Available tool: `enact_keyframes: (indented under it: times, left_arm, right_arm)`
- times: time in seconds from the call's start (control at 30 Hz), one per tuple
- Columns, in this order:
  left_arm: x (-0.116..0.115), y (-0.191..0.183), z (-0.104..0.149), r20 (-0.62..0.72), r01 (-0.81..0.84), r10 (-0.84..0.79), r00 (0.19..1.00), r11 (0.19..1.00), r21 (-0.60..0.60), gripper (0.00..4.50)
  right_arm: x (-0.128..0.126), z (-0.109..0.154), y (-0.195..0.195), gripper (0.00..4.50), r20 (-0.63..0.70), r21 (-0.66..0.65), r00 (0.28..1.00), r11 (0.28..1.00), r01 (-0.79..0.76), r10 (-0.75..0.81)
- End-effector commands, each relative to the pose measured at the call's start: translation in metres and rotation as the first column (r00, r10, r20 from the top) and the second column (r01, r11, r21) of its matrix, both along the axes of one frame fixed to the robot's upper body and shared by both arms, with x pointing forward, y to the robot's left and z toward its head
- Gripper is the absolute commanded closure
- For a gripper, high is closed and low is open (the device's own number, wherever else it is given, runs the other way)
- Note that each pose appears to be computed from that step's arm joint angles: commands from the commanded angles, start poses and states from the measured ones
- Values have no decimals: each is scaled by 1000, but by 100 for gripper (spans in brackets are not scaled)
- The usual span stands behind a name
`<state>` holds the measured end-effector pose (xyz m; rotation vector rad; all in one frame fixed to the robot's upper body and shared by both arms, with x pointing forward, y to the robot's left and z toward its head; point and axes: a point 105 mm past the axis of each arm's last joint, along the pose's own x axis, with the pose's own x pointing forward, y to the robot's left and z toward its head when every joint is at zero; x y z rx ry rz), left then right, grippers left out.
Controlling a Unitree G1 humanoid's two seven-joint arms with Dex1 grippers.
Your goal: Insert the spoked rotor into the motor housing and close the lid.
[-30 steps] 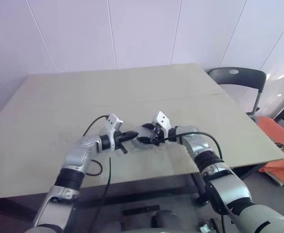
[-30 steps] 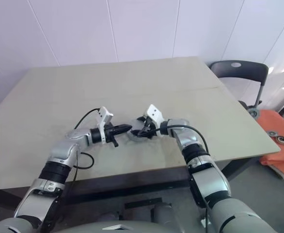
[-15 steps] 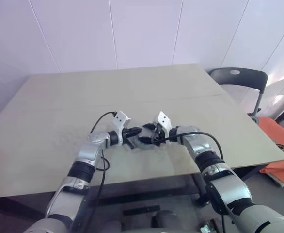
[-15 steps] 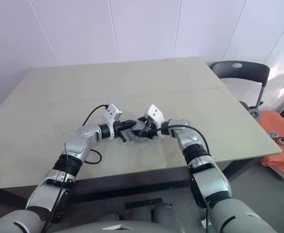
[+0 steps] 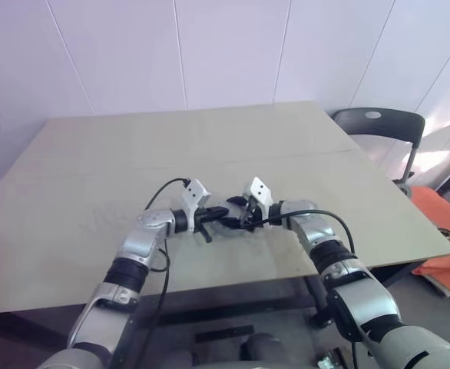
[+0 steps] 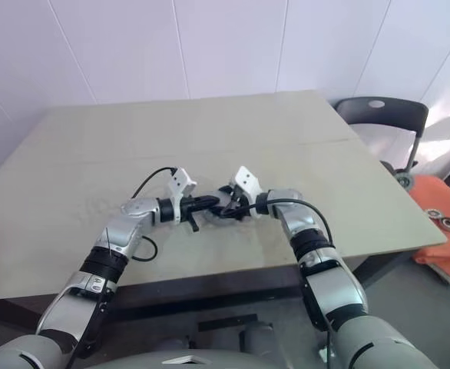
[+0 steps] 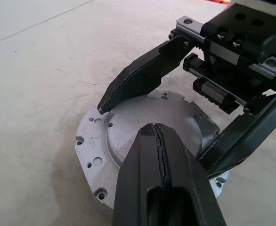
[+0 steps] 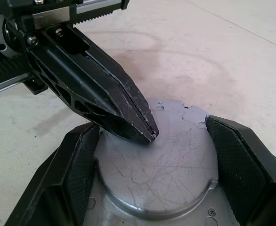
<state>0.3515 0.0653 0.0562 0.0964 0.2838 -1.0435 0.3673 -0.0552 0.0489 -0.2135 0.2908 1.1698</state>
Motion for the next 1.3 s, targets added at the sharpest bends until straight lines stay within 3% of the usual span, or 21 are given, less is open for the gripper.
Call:
enact_keyframes:
  times: [0.03, 0.27, 0.9, 1.03, 1.3]
  left_arm:
    - [-6, -1, -21, -57, 14, -11, 998, 998, 65, 450]
    - [-3, 3, -36, -57, -9, 18, 998, 990, 143, 450]
    - [-6, -2, -32, -58, 20, -13, 998, 993, 120, 450]
    - [-6, -1, -30, -52, 16, -10, 999, 993, 117, 450]
    - [-5, 0, -29, -48, 11, -5, 999, 993, 114, 450]
  right_arm:
    - [-4, -13, -4, 126, -40, -36, 999, 999, 8, -10]
    - [-5, -13, -7, 126, -44, -35, 999, 999, 8, -10]
    - [-9, -11, -7, 126, -74, -8, 997, 1000, 1, -2]
    - [-7, -12, -6, 2, -70, -22, 998, 1000, 6, -7]
    - [-8, -8, -5, 2, -78, -4, 997, 1000, -19, 19]
